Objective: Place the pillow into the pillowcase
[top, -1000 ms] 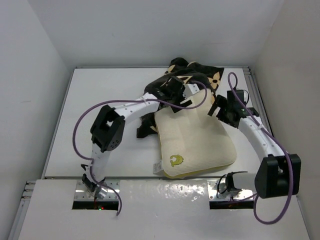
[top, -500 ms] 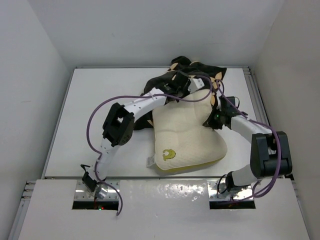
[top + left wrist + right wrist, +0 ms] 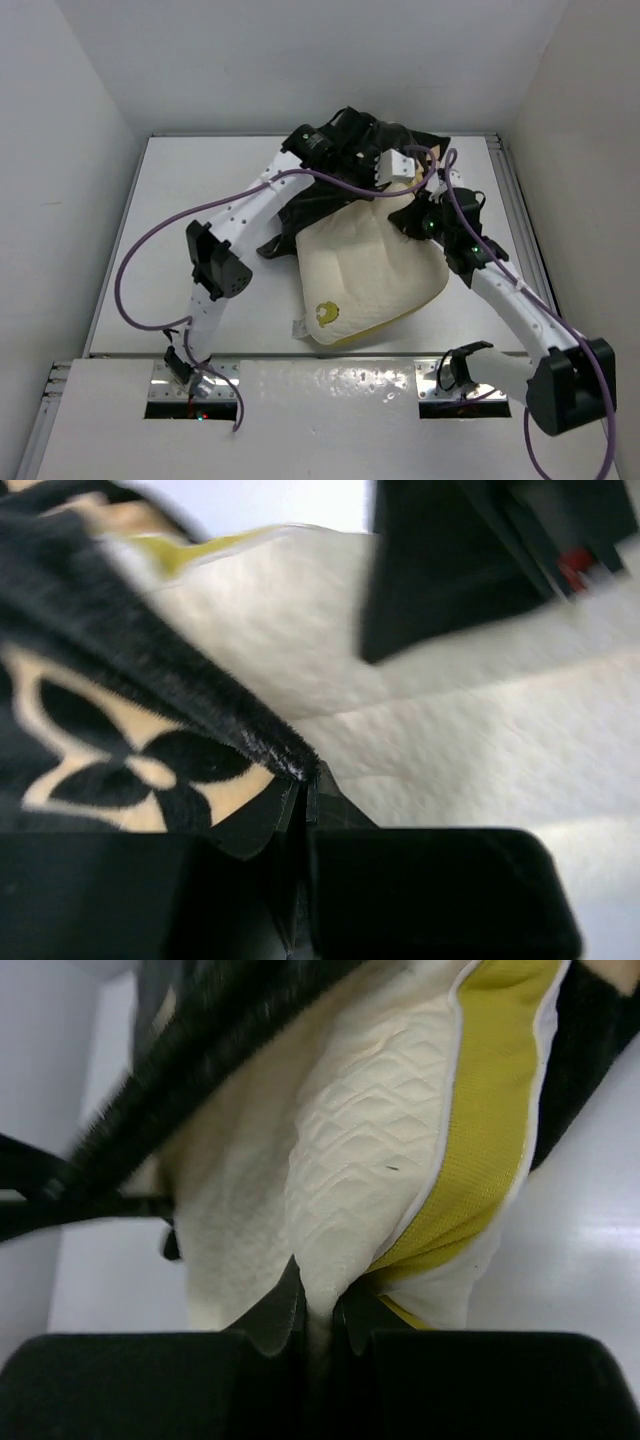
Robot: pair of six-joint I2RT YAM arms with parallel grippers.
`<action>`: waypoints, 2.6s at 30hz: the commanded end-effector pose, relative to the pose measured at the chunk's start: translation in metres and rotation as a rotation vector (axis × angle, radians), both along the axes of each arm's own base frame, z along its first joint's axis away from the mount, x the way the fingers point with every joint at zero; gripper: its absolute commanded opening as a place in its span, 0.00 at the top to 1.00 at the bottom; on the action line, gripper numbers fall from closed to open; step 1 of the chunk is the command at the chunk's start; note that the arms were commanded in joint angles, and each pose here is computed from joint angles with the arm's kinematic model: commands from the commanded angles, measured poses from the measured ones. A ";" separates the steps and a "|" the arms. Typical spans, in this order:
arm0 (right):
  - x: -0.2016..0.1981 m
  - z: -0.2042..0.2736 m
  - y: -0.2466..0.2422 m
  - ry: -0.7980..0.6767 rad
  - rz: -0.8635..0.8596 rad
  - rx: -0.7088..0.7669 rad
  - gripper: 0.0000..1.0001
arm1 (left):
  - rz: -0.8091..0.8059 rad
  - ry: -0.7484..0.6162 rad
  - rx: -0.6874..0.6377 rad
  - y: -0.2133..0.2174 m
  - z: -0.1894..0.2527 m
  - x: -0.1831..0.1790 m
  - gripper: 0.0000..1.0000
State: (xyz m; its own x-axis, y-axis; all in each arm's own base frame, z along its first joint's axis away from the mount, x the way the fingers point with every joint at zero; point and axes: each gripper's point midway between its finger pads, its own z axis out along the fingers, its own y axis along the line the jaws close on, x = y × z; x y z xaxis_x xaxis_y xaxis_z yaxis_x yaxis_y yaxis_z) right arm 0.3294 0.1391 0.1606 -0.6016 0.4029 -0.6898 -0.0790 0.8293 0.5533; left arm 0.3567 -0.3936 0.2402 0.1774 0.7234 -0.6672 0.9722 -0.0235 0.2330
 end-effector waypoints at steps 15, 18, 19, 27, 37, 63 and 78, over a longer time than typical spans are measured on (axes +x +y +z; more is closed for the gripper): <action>0.027 0.055 -0.017 -0.197 -0.204 0.043 1.00 | -0.232 0.148 0.065 0.078 -0.023 -0.116 1.00; 0.004 0.045 0.021 -0.212 -0.071 0.019 1.00 | -0.021 0.128 0.087 0.112 -0.037 -0.093 0.97; -0.001 0.041 0.030 -0.205 -0.043 0.018 1.00 | 0.018 0.111 0.069 0.120 -0.029 -0.088 0.85; -0.042 0.008 0.090 -0.148 0.082 -0.020 1.00 | 0.558 -0.120 -0.029 0.147 0.043 -0.003 0.37; -0.056 0.017 0.107 -0.191 0.109 -0.075 1.00 | 0.732 -0.149 0.197 0.178 -0.030 0.030 0.37; -0.061 0.011 0.101 -0.188 0.078 -0.130 1.00 | 0.647 0.099 0.171 0.134 -0.089 0.029 0.69; -0.062 0.102 0.106 -0.541 0.188 -0.106 1.00 | 0.059 0.112 -0.174 0.041 0.059 -0.083 1.00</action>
State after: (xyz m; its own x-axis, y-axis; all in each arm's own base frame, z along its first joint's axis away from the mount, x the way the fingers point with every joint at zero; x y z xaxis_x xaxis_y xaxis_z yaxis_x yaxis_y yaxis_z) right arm 0.2552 0.2247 0.1589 -0.4743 0.0740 -0.8773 -0.3376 0.9050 0.2589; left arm 0.3178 -0.3199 0.2923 -0.0563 0.6572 -0.7516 0.9459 0.2760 0.1705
